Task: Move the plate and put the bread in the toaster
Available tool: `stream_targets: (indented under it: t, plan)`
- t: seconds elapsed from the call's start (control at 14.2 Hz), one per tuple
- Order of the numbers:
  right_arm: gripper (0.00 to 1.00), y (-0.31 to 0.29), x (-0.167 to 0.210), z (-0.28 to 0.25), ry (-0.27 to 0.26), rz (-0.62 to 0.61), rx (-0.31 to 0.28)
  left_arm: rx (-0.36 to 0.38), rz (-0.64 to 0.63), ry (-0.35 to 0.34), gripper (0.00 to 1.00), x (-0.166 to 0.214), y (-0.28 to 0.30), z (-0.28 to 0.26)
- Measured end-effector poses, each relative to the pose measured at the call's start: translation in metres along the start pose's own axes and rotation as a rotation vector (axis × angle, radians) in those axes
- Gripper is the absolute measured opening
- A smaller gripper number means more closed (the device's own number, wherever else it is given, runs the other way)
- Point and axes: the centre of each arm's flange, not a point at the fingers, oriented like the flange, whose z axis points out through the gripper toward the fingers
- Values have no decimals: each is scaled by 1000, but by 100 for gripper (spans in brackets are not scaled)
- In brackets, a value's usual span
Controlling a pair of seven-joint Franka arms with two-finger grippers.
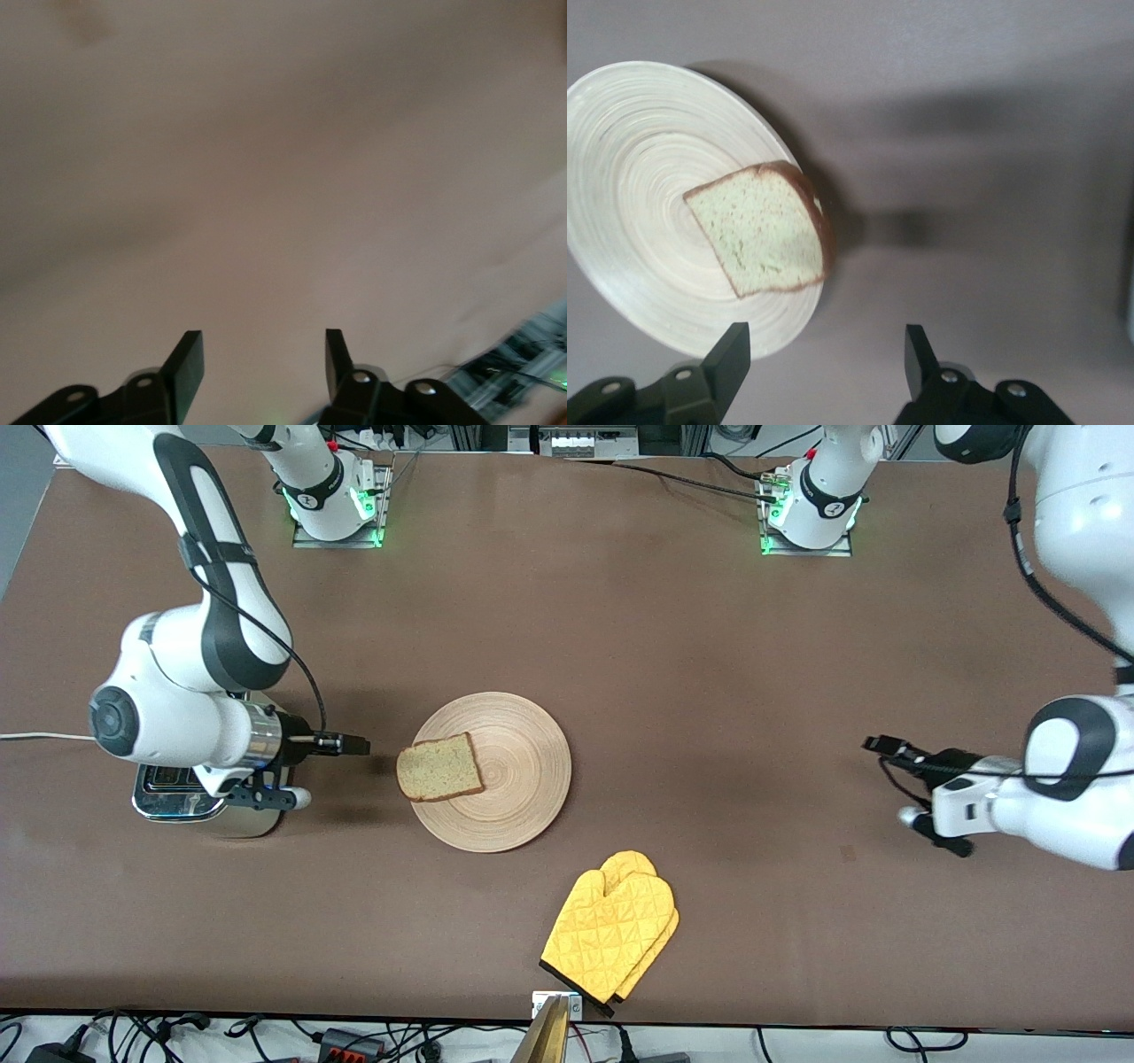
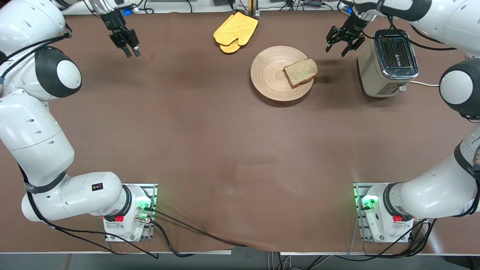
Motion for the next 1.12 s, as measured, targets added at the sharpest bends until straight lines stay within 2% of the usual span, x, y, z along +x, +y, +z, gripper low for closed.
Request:
stream_targets:
  t: [0.14,0.21,0.28,0.42,0.63,0.77,0.91,1.12]
  plan:
    - [79,2,9,25,-3,-11,0,92,-26,31,84,-30,5,-43]
    - [79,4,12,35,-9,-28,13,112,-43,48,95,-49,5,-62]
    - [79,5,14,45,-17,-36,37,122,-61,68,100,-69,5,-80]
    - [78,7,18,60,-30,-55,71,146,-91,123,100,-105,7,-115]
    - [78,13,24,75,-14,-85,72,198,-96,188,100,-139,35,-154]
    - [78,17,29,86,-4,-94,68,215,-99,198,100,-146,43,-162]
    - [76,14,30,96,0,-105,65,219,-118,196,100,-141,49,-160]
    - [74,0,27,102,3,-116,74,266,-129,176,100,-131,65,-159]
